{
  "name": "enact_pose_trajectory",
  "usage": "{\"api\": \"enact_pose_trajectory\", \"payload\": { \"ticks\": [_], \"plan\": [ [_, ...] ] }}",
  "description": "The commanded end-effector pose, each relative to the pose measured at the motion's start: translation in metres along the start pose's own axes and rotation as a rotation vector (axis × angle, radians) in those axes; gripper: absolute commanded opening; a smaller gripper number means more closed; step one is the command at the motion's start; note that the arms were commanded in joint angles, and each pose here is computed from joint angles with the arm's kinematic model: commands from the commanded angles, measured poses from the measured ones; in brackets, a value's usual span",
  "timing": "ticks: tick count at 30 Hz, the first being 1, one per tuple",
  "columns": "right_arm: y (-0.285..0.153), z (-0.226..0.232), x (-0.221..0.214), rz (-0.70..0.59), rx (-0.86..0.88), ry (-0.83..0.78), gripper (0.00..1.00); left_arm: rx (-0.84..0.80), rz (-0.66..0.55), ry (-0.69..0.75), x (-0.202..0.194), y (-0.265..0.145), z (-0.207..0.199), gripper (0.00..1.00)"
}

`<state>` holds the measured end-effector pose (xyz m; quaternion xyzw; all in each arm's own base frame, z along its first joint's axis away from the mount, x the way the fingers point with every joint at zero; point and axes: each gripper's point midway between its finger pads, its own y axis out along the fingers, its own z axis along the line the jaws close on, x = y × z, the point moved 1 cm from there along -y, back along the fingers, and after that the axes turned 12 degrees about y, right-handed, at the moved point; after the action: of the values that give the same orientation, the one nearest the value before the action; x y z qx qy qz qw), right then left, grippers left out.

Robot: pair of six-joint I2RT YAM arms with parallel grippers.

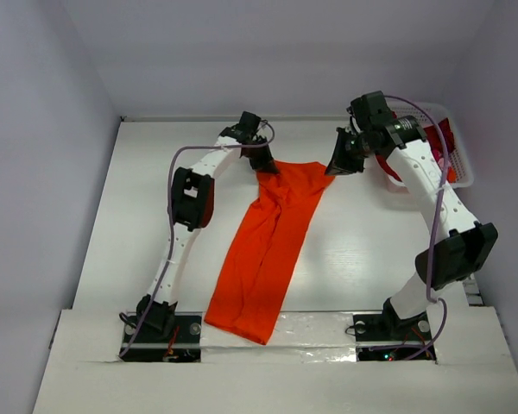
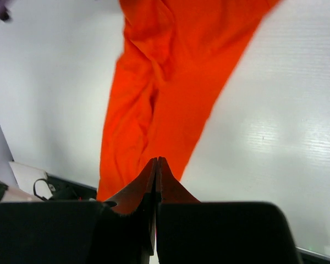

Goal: Fold and stack the t-shirts
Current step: Fold the tshirt

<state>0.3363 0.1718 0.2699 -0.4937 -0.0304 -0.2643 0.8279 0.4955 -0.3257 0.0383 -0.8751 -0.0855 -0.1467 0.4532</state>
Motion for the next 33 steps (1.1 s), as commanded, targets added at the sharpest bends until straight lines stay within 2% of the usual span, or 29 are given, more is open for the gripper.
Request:
{"api": "enact_pose_trajectory", "payload": {
  "ticks": [1,14,18,25,26,29,30,33],
  "plan": [
    [-0.017,0.003,-0.004,-0.039,0.057,-0.008,0.00,0.108,-0.008,-0.086,0.009,0.004,0.060,0.00],
    [-0.008,-0.017,-0.027,0.003,0.035,0.015,0.00,0.084,-0.172,-0.288,0.076,-0.050,0.145,0.00],
    [-0.006,-0.020,-0.030,0.007,0.028,0.015,0.00,0.072,-0.202,-0.319,0.086,-0.062,0.160,0.00],
    [-0.001,-0.019,-0.032,0.021,0.023,0.008,0.00,0.053,-0.225,-0.320,0.092,-0.072,0.156,0.00],
    [-0.001,-0.018,-0.031,0.019,0.027,0.007,0.00,0.044,-0.231,-0.314,0.094,-0.074,0.154,0.02],
    [-0.001,-0.017,-0.031,0.021,0.034,0.006,0.00,0.018,-0.234,-0.297,0.095,-0.077,0.148,0.17],
    [-0.001,-0.016,-0.030,0.019,0.036,0.004,0.00,0.004,-0.236,-0.284,0.096,-0.079,0.144,0.27],
    [0.004,-0.018,-0.031,0.028,0.034,0.002,0.00,0.001,-0.271,-0.237,0.100,-0.093,0.131,0.41]
  ]
}}
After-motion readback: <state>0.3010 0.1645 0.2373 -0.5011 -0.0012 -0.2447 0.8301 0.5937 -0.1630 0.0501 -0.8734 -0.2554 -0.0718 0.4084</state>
